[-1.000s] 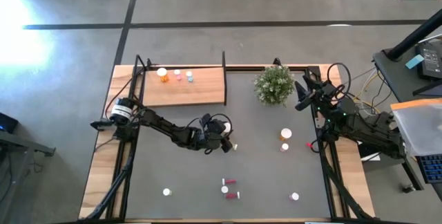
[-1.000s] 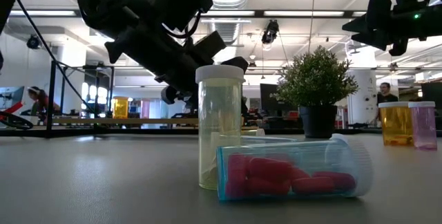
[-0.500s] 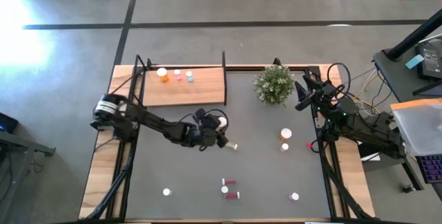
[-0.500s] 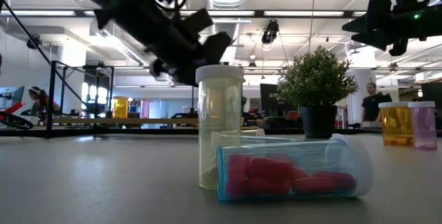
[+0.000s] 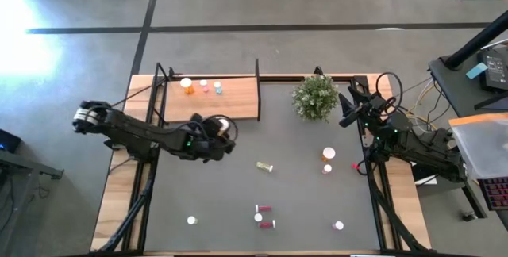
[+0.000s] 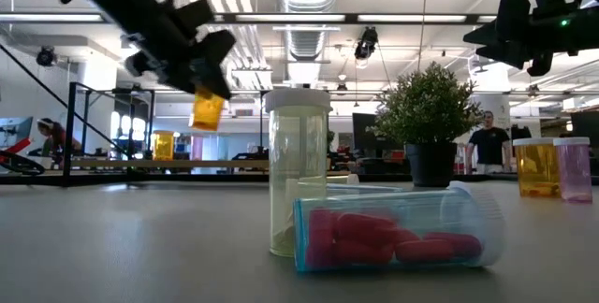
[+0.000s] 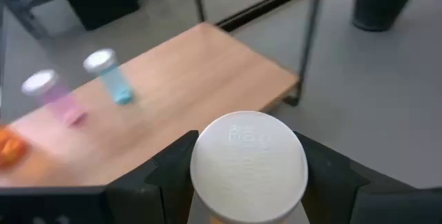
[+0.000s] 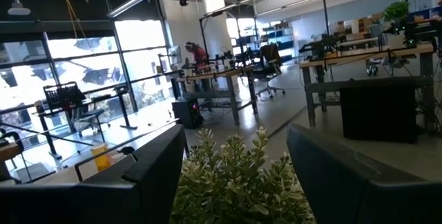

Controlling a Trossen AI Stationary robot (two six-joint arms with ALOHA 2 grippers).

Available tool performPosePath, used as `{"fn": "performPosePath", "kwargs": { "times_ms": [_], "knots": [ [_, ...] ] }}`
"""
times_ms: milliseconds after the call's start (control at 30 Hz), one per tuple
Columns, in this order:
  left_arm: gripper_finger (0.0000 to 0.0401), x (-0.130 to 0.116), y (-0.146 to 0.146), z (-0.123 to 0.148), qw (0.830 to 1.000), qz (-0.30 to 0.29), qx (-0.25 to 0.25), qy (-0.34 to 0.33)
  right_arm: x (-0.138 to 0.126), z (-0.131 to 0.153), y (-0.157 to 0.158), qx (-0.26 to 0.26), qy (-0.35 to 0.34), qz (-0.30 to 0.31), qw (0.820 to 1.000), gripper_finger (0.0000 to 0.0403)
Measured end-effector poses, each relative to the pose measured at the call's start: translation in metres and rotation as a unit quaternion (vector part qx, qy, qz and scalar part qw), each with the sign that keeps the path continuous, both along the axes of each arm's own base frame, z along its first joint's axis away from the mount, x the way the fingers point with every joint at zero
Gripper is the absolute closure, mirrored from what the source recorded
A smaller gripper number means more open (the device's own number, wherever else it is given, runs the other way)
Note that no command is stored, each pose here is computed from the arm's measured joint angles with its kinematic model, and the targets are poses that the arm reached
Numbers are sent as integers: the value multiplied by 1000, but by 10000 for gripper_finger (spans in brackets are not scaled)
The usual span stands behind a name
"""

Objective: Pick and place medicine bottles onto shelf by color
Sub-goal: Put the left large orange pill bottle on the shelf aligned with the other large orange pill bottle

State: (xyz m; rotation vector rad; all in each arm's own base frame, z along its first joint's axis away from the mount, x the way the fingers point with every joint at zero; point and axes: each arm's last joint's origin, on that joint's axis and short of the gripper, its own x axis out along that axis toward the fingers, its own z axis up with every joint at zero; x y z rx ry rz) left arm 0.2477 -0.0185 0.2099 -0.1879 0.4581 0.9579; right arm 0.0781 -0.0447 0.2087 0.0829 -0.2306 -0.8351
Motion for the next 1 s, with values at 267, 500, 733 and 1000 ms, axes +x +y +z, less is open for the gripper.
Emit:
{"fn": "performPosePath", "kwargs": {
  "times_ms": [267, 500, 733, 1000],
  "knots": [
    [208, -47, 20, -14, 995, 80, 48, -24, 0, 0, 0, 0, 0, 0, 1000, 154],
    [208, -73, 41, -30, 990, 132, 52, -16, 0, 0, 0, 0, 0, 0, 1000, 154],
    [208, -87, 56, -44, 983, 177, 54, 2, 0, 0, 0, 0, 0, 0, 1000, 154],
    [208, -89, 71, -46, 973, 223, 54, -2, 0, 0, 0, 0, 0, 0, 1000, 154]
  ]
}}
